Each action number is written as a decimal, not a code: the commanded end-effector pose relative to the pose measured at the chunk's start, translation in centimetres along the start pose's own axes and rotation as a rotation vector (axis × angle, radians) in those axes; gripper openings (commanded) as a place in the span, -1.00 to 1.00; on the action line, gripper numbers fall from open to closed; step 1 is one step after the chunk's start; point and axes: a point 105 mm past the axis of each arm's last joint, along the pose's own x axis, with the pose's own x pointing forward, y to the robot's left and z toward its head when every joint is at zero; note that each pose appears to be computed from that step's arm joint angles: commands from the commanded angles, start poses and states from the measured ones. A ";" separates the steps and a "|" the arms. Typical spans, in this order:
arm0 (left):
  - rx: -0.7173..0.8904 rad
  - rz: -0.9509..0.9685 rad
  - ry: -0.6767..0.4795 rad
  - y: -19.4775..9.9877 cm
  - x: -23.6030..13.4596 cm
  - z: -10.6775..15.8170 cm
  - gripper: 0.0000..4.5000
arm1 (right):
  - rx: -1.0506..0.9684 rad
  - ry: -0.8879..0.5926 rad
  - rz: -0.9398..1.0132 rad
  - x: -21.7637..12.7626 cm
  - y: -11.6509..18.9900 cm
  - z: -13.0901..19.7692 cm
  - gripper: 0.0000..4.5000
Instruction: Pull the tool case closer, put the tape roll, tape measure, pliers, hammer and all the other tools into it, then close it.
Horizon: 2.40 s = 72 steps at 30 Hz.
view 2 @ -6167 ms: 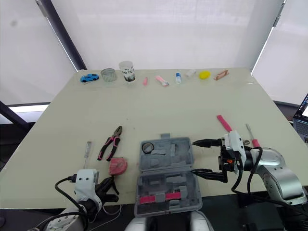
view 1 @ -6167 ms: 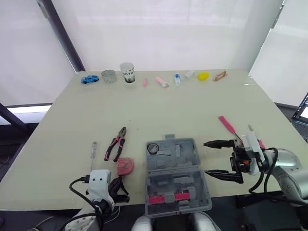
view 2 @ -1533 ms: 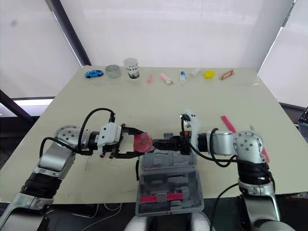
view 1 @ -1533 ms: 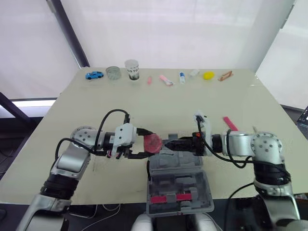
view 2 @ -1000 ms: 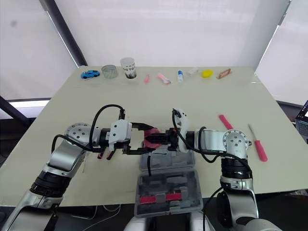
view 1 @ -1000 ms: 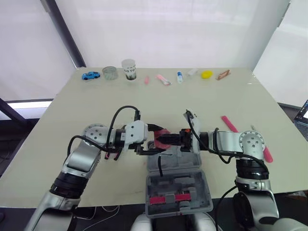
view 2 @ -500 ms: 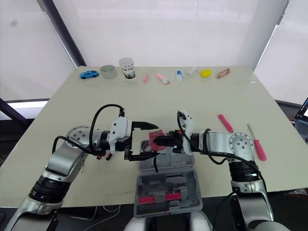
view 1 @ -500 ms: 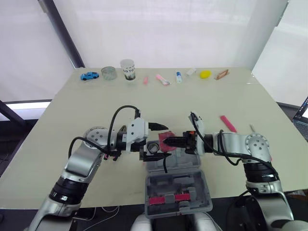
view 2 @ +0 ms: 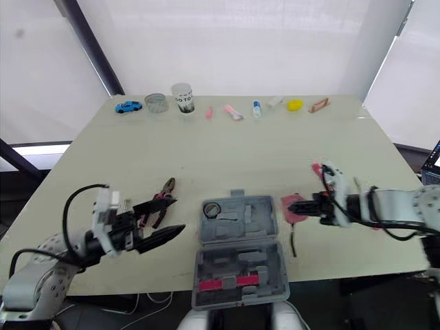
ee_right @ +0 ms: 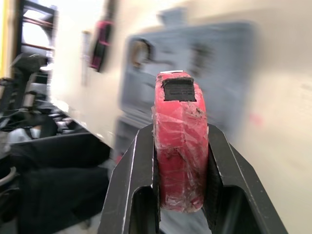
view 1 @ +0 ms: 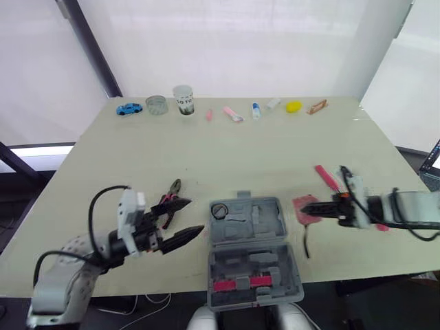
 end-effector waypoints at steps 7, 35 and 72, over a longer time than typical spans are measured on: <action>0.037 -0.096 -0.035 -1.1 -1.5 0.5 1.00 | 0.011 0.056 -0.070 1.7 -2.4 0.8 -0.78; 0.052 -0.148 -0.015 -1.3 -0.7 -0.4 1.00 | -0.406 0.124 -0.139 0.8 -5.7 1.0 0.97; 0.092 -0.235 0.002 -1.9 0.3 1.0 1.00 | -1.558 0.348 0.163 6.4 -8.3 2.4 0.97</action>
